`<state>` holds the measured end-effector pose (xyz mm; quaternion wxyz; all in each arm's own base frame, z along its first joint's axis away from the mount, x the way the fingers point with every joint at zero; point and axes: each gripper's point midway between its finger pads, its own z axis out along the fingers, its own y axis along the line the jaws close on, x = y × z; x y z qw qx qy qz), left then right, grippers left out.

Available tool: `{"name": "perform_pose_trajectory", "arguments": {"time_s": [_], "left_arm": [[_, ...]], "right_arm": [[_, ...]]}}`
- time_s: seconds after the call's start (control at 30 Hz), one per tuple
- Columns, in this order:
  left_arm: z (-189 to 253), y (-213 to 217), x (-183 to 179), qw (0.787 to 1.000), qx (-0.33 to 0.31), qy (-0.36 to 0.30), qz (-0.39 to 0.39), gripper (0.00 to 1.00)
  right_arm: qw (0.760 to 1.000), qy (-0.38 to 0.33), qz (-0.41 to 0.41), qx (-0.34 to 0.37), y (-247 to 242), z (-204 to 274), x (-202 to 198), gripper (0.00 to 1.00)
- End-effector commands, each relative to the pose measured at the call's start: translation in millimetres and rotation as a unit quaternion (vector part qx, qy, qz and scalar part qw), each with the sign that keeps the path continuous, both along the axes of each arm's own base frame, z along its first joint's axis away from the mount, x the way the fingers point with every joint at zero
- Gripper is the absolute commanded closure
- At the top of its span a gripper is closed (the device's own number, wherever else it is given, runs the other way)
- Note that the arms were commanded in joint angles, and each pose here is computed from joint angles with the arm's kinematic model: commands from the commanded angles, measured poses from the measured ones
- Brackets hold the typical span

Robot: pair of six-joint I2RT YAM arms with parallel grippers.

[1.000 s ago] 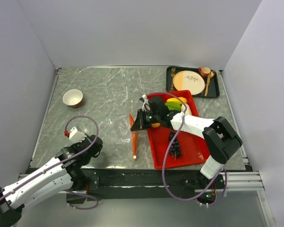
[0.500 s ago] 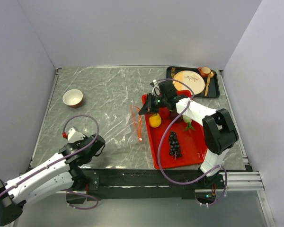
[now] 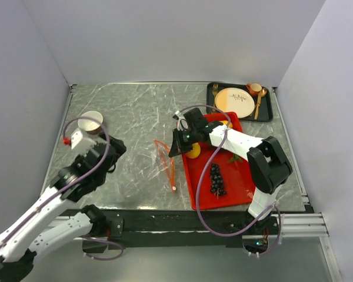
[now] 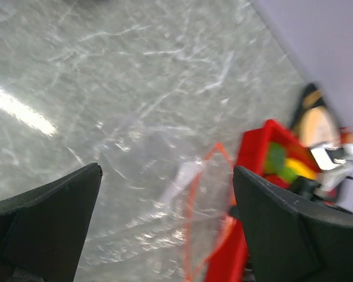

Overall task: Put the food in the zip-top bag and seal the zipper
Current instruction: Adjust the zipper food storage bag at the center of the board.

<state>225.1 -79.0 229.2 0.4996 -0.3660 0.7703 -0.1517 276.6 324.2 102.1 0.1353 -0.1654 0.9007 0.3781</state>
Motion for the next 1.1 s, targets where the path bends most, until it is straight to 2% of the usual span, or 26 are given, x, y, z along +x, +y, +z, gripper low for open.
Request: {"name": "perform_pose_trajectory", "arguments": {"time_s": [0.0, 0.07, 0.17, 0.2, 0.33, 0.37, 0.5, 0.57, 0.67, 0.93, 1.03, 1.07], "left_arm": [[-25, -7, 34, 0.994, 0.065, 0.044, -0.074, 0.01], [-28, -24, 48, 0.989, 0.047, 0.028, -0.139, 0.01], [-42, -19, 68, 0.984, 0.045, 0.026, -0.172, 0.01], [-53, -18, 72, 0.982, 0.027, 0.043, -0.182, 0.01], [-78, -16, 80, 0.979, 0.017, 0.055, -0.198, 0.01], [-72, -19, 87, 0.977, 0.022, 0.030, -0.211, 0.01], [-92, -31, 91, 0.969, 0.008, 0.035, -0.245, 0.01], [-103, -33, 90, 0.967, 0.001, 0.049, -0.252, 0.02], [-119, -32, 90, 0.967, 0.000, 0.063, -0.246, 0.09], [-147, -18, 86, 0.971, 0.013, 0.095, -0.218, 0.11], [-152, -18, 85, 0.970, 0.013, 0.101, -0.219, 0.23], [-151, -18, 85, 0.971, 0.012, 0.100, -0.218, 0.31]], "right_arm": [[0.999, -0.026, -0.002, -0.027, -8, 3, 9, 1.00], [0.999, -0.030, -0.003, -0.033, -10, 6, 11, 1.00], [0.999, -0.034, -0.007, -0.037, -11, 8, 13, 1.00], [0.999, -0.033, -0.005, -0.035, -10, 9, 12, 1.00], [0.999, -0.032, -0.007, -0.032, -10, 11, 13, 1.00], [0.999, -0.033, -0.008, -0.031, -10, 11, 13, 1.00], [1.000, -0.025, -0.002, -0.019, -6, 11, 10, 0.99], [1.000, -0.024, -0.002, -0.016, -5, 12, 9, 0.99], [1.000, -0.025, -0.004, -0.014, -6, 14, 9, 0.99], [1.000, -0.022, 0.000, -0.006, -3, 18, 7, 0.97], [1.000, -0.022, -0.003, -0.004, -3, 19, 7, 0.97], [1.000, -0.021, -0.004, -0.004, -3, 18, 7, 0.97]]}}
